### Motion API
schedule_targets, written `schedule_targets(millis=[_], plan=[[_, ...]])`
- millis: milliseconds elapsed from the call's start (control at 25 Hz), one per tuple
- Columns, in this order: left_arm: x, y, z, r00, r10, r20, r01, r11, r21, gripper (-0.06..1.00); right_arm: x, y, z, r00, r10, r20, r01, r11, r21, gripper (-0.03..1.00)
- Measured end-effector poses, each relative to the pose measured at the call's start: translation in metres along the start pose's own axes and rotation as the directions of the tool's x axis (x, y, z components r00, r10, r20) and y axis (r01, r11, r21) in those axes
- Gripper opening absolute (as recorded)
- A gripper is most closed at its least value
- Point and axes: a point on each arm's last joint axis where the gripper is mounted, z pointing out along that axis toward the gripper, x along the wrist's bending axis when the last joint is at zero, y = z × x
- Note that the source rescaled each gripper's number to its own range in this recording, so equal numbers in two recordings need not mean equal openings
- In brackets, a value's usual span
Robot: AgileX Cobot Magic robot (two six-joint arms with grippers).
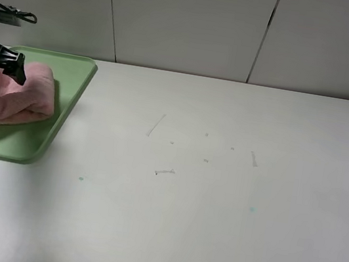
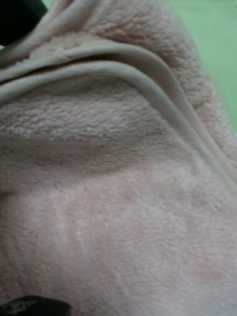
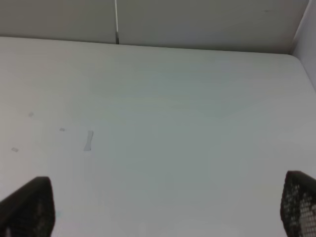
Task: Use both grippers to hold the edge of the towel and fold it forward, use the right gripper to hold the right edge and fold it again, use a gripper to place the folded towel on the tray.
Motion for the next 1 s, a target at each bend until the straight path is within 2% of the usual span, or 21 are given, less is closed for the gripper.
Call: schedule_targets(millis=[160, 360, 560, 800, 1000], plan=[[0.000, -0.003, 0.000, 0.996, 0.085, 0.002, -0.085, 0.996, 0.028, 1.00, 0.000, 0.000, 0.000, 1.000, 0.000, 0.000, 0.000, 1.000, 0.000, 1.00], [0.000, -0.005, 0.000, 0.993, 0.118, 0.012, -0.118, 0.991, 0.056, 1.00, 0.000, 0.000, 0.000, 1.000, 0.000, 0.000, 0.000, 1.000, 0.000, 1.00], [-0.001, -0.006, -0.010, 0.994, 0.106, 0.016, -0.107, 0.992, 0.068, 1.00, 0.000, 0.000, 0.000, 1.000, 0.000, 0.000, 0.000, 1.000, 0.000, 1.00], [0.001, -0.004, -0.043, 0.999, 0.039, -0.002, -0.039, 0.999, 0.024, 1.00, 0.000, 0.000, 0.000, 1.000, 0.000, 0.000, 0.000, 1.000, 0.000, 1.00], [0.001, -0.009, -0.072, 1.000, 0.025, -0.003, -0.025, 0.999, 0.026, 1.00, 0.000, 0.000, 0.000, 1.000, 0.000, 0.000, 0.000, 1.000, 0.000, 1.00]])
